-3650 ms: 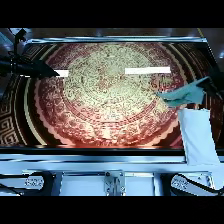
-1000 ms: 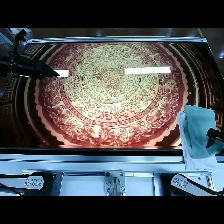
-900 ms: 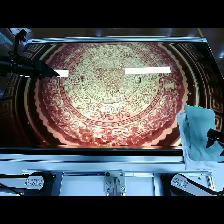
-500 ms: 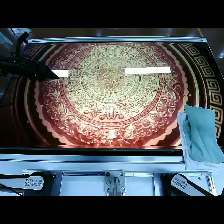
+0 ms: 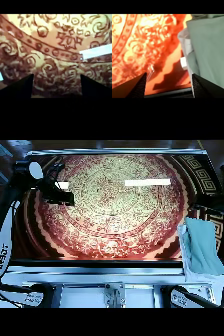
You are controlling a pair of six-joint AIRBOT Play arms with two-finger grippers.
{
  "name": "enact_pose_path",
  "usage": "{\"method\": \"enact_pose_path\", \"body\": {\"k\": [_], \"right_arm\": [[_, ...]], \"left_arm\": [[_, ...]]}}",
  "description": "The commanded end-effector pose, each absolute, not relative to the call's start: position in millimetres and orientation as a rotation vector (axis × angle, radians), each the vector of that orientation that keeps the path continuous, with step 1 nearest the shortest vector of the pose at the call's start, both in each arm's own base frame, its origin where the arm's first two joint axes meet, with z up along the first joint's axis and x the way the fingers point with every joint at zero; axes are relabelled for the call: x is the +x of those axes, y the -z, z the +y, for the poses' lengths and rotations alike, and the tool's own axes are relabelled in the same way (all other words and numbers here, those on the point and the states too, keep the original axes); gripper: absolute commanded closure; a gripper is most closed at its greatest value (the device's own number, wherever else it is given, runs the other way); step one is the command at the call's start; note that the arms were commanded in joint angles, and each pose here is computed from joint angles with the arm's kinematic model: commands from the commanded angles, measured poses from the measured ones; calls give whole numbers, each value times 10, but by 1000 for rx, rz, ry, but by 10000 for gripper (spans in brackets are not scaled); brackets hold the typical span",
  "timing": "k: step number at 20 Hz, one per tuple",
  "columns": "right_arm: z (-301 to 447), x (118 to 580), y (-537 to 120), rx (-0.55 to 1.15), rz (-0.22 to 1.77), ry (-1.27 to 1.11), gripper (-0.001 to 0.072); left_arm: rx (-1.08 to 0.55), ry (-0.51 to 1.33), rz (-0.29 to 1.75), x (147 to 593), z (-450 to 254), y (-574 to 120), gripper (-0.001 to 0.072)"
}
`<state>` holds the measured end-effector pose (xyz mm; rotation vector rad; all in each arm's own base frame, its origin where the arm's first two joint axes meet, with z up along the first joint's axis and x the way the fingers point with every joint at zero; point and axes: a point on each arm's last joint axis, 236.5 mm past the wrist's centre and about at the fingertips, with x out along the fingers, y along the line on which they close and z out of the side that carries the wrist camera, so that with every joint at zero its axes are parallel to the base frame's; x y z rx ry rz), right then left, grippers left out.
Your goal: Fold the shirts.
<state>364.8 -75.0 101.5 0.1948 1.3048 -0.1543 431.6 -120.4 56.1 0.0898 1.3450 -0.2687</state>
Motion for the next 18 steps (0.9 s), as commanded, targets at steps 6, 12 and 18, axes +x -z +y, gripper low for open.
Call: {"method": "enact_pose_path", "body": {"k": [6, 12, 18], "right_arm": [[-184, 3650, -800, 142, 1419, 28, 16], [-191, 3650, -800, 140, 1419, 30, 16], [-191, 3650, -800, 140, 1419, 30, 16]], "left_arm": [[63, 260, 1359, 4272, -1380, -493, -4], [102, 290, 1347, 4288, -1369, -496, -3], [96, 291, 1306, 4380, -1393, -521, -4]]}}
